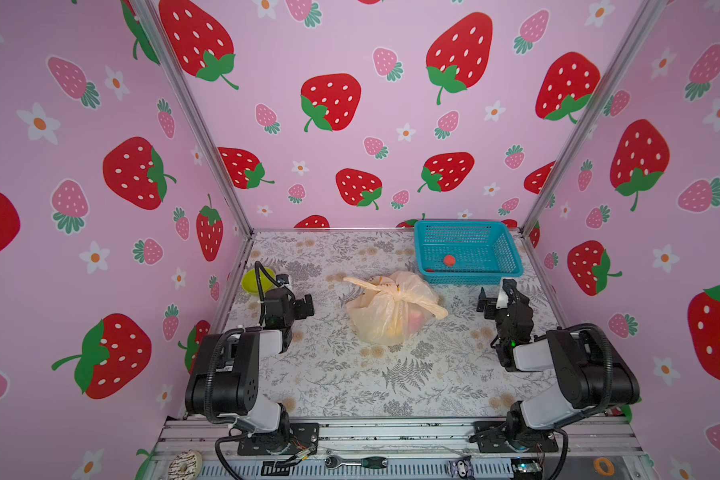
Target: Place the fake fruits into the plastic bag and tie a complex knot
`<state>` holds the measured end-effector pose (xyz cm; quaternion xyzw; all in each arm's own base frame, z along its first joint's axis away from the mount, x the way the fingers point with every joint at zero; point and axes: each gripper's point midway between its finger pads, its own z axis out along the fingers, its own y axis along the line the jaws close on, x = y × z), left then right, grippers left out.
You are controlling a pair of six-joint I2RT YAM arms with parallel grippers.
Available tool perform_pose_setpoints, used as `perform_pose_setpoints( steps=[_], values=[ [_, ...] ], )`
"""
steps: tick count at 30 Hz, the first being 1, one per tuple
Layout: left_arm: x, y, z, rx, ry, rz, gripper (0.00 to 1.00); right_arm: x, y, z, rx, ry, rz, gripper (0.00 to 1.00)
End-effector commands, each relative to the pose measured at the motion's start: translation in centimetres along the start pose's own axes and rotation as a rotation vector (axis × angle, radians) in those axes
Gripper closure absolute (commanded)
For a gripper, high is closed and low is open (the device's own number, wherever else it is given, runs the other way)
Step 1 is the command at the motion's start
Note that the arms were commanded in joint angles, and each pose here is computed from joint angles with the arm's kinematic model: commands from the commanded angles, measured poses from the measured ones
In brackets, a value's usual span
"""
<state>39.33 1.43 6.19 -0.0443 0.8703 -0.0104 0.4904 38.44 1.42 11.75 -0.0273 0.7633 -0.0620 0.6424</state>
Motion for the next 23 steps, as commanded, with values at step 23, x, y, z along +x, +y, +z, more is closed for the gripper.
perform_pose_setpoints(
  steps=[23],
  values=[
    [-2.54,-0.67,-0.33,-0.002,-0.116,0.047,0.01,-0.22,0.36,-0.15,-0.004,-0.018,-0.007,0.0]
  ],
)
